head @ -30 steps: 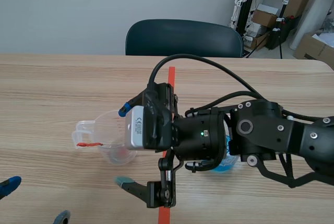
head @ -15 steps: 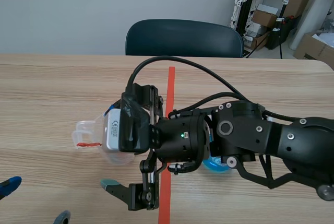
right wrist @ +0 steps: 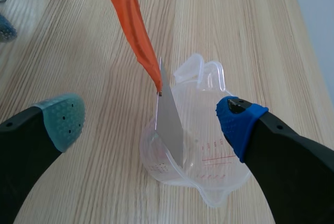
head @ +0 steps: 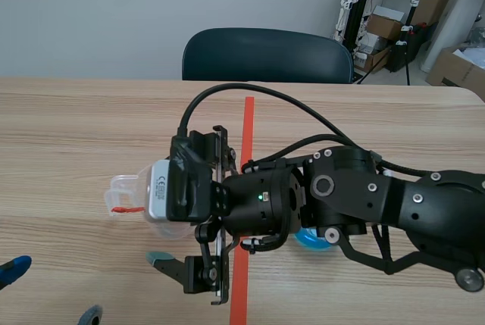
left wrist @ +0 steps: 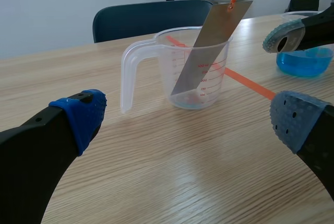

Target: Do the redox reaction experiment. lift the metal plate out of the left beaker

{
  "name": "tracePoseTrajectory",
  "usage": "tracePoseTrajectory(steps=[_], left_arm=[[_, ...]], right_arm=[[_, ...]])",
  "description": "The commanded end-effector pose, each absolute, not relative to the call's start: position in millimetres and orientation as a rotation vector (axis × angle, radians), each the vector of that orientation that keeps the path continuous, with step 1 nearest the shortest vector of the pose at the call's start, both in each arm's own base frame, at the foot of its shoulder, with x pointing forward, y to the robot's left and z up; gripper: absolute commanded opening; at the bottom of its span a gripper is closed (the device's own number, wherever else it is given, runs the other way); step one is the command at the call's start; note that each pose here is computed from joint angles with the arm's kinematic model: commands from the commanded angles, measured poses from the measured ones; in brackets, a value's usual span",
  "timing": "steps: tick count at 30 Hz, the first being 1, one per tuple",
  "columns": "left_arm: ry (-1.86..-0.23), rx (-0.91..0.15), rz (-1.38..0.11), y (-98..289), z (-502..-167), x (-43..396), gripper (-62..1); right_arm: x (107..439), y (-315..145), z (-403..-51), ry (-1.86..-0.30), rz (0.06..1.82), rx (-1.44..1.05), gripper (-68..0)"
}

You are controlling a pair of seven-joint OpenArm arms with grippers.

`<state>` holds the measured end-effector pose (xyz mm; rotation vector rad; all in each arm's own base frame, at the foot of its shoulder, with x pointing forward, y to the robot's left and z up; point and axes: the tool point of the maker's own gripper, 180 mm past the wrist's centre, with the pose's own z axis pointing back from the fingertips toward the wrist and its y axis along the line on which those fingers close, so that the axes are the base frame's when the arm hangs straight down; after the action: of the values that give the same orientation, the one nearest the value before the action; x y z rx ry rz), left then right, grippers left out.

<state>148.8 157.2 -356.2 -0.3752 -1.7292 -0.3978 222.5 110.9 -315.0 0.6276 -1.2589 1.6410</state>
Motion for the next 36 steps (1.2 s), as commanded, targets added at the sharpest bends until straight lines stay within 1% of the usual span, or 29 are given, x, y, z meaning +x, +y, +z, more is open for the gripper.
tracePoseTrajectory(steps=[1, 7, 12, 14, 24, 27, 30, 36], left_arm=[[-1.786, -0.375, -0.401, 161.0, -344.9, 149.3, 1.4], [-1.786, -0.375, -0.401, 161.0, -344.9, 149.3, 1.4], [-1.786, -0.375, -0.401, 161.0, -344.9, 149.3, 1.4], [-1.786, -0.375, -0.401, 161.0, -344.9, 149.3, 1.4], [-1.786, -0.375, -0.401, 161.0, -344.9, 149.3, 1.4], [-1.786, -0.375, -0.401, 161.0, -344.9, 149.3, 1.4], [-1.786, -0.375, -0.401, 161.0, -344.9, 149.3, 1.4], [-1.786, -0.375, -0.401, 161.0, -344.9, 149.3, 1.4]], right_arm=[[229.5, 115.2, -301.3, -1.306, 1.642, 0.629, -21.0], [230.4, 114.5, -302.9, -1.298, 1.643, 0.619, -32.3], [234.2, 114.8, -300.0, -1.324, 1.63, 0.603, -41.7], [233.8, 115.2, -299.3, -1.329, 1.633, 0.605, -43.4], [231.4, 124.3, -298.5, -1.341, 1.674, 0.585, -43.4], [231.3, 124.4, -298.8, -1.341, 1.679, 0.582, -47.0], [231.3, 124.4, -298.8, -1.341, 1.679, 0.582, -49.1], [231.2, 124.0, -299.9, -1.342, 1.694, 0.57, -59.6]])
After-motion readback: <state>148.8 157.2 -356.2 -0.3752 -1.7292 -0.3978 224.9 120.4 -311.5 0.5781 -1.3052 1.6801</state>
